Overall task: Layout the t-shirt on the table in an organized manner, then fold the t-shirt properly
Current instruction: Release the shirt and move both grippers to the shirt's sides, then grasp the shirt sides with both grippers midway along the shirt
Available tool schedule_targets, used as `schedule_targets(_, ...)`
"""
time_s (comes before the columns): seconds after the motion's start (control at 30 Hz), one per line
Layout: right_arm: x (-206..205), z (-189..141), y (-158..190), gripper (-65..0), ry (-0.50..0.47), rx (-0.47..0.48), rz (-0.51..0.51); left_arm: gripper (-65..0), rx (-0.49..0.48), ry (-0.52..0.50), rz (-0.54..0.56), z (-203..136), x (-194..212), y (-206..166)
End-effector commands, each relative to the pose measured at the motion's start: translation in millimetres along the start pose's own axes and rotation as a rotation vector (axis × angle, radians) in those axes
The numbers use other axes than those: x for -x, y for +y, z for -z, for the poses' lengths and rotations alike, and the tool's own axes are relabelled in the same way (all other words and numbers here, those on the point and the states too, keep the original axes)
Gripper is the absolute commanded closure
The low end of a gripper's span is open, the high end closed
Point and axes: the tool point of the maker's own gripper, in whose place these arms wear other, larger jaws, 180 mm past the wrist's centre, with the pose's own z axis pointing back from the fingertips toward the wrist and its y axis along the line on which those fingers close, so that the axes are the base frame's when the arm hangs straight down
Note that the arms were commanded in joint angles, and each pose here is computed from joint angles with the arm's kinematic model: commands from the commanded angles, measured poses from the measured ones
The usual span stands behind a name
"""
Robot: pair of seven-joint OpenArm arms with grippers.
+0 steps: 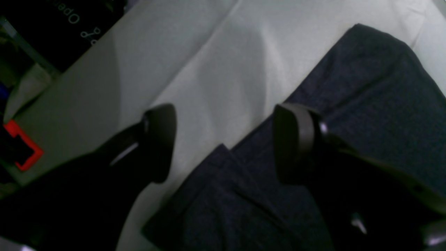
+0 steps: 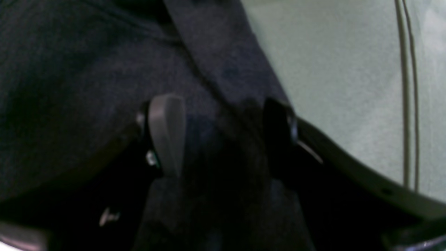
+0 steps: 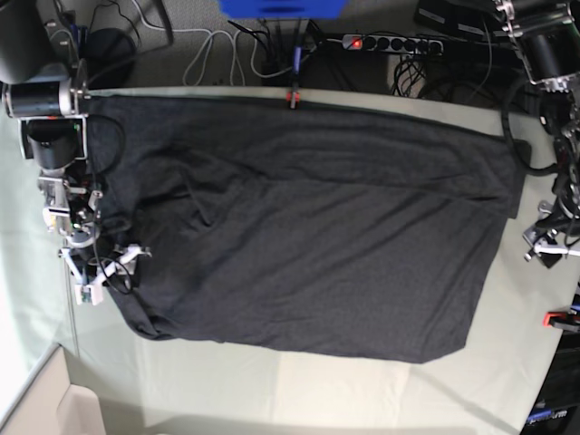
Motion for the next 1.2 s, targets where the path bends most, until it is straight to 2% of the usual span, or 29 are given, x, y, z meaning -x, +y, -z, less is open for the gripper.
schedule_targets(0.0,-28.1,3.1,-10.9,-36.0,-0.069,0.024,0.006,-41.9,0.003,-0.054,0.004,-2.6,-20.7,-0.2)
schedule_targets(0.27,-29.3,2.7,-21.2,-36.0,-0.071,0.074,0.001,-41.9,0.008,-0.048,-0.012,-2.1,-13.9,-4.8)
schedule_targets(0.4,-29.2,1.0,-35.7,-36.0,-0.070,0.155,-0.003,-41.9,0.010,-0.043,-0.009,-1.7,-12.4,-5.9)
schedule_targets(0.5,-29.4,0.6,-38.1,-36.0,-0.072,0.172,-0.003,-41.9,0.012,-0.040,-0.009,-1.5,-11.3,-6.8)
schedule_targets(0.63,-40.3,-1.4,-41.2,-36.0,-0.136,0.188,-0.007,-41.9,0.011,-0.040,-0.010,-1.6,-11.6,-6.3)
schedule_targets(0.73,-44.0,-4.6,-51.6,-36.0,-0.160,0.250,-0.019,-41.9,0.009,-0.042,-0.012,-1.7,-12.1,-5.4)
schedule_targets(1.1,-44.7,-5.8,-56.2,-36.0,-0.163,0.272,-0.022,-41.9,0.009,-0.040,-0.010,-1.7,-11.2,-5.5)
schedule_targets(1.17,-45.9,-9.0,-69.1,-36.0,-0.165,0.324,-0.032,-41.9,0.010,-0.041,-0.009,-1.7,-11.2,-6.0)
